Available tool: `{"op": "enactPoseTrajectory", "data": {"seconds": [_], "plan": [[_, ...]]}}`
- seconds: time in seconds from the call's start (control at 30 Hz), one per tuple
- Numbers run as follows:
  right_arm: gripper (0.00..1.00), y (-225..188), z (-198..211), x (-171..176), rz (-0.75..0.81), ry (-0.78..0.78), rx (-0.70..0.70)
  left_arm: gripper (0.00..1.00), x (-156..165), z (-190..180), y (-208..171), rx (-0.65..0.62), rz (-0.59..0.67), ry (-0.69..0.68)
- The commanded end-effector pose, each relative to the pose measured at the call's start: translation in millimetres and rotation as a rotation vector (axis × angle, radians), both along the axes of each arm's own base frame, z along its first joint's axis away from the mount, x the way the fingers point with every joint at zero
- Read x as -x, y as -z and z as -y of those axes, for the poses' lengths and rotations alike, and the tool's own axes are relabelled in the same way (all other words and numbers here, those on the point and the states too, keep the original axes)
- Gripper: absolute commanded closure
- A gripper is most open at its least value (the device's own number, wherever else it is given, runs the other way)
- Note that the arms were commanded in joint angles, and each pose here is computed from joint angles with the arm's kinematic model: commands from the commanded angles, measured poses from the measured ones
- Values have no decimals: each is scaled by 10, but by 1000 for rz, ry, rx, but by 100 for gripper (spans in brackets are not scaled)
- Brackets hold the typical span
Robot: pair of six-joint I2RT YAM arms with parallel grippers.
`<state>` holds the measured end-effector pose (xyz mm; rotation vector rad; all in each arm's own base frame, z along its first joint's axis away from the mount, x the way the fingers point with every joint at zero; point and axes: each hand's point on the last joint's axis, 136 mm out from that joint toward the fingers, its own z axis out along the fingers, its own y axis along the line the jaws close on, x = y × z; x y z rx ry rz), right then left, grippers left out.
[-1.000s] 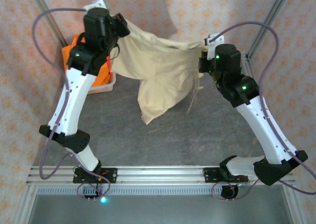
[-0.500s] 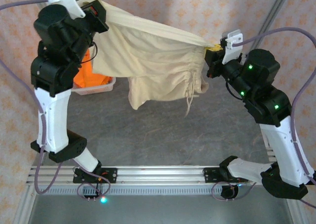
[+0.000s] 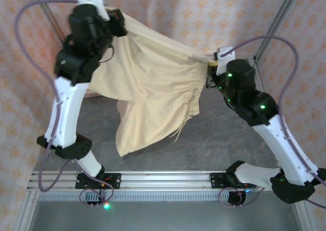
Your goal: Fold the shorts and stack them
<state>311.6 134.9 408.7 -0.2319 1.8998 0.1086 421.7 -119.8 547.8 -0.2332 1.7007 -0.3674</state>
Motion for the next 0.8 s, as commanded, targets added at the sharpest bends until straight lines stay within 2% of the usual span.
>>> {"op": "enactPoseTrajectory", "data": {"seconds": [0.0,0.13,0.27,0.37,0.5,0.57,0.6,0.67,0.73,0.77], "plan": [[100,672,282,-215,-139,175,54,100,-548,33,707,2,-114,-72],[100,1340,314,-596,-281,174,23,100,-1015,291,1567,-17,-227,-58],[100,1700,395,-1011,-362,201,4,98,-1419,503,2183,-81,-291,-51],[100,1780,431,-1350,-389,216,-19,98,-1655,573,2317,-113,-302,-63],[98,1910,501,-1761,-424,237,-36,94,-1909,649,2261,-134,-270,-70],[92,2019,558,-1922,-448,251,-53,79,-2021,678,2242,-133,-244,-72],[86,2080,600,-1999,-467,261,-62,67,-2080,695,2242,-128,-229,-69],[63,2155,620,-2130,-505,258,-96,37,-2151,717,2204,-114,-198,-66],[42,2081,614,-2190,-526,240,-139,20,-2118,726,2070,-90,-177,-56],[34,1974,605,-2192,-508,228,-153,16,-2069,724,1978,-81,-171,-47]]}}
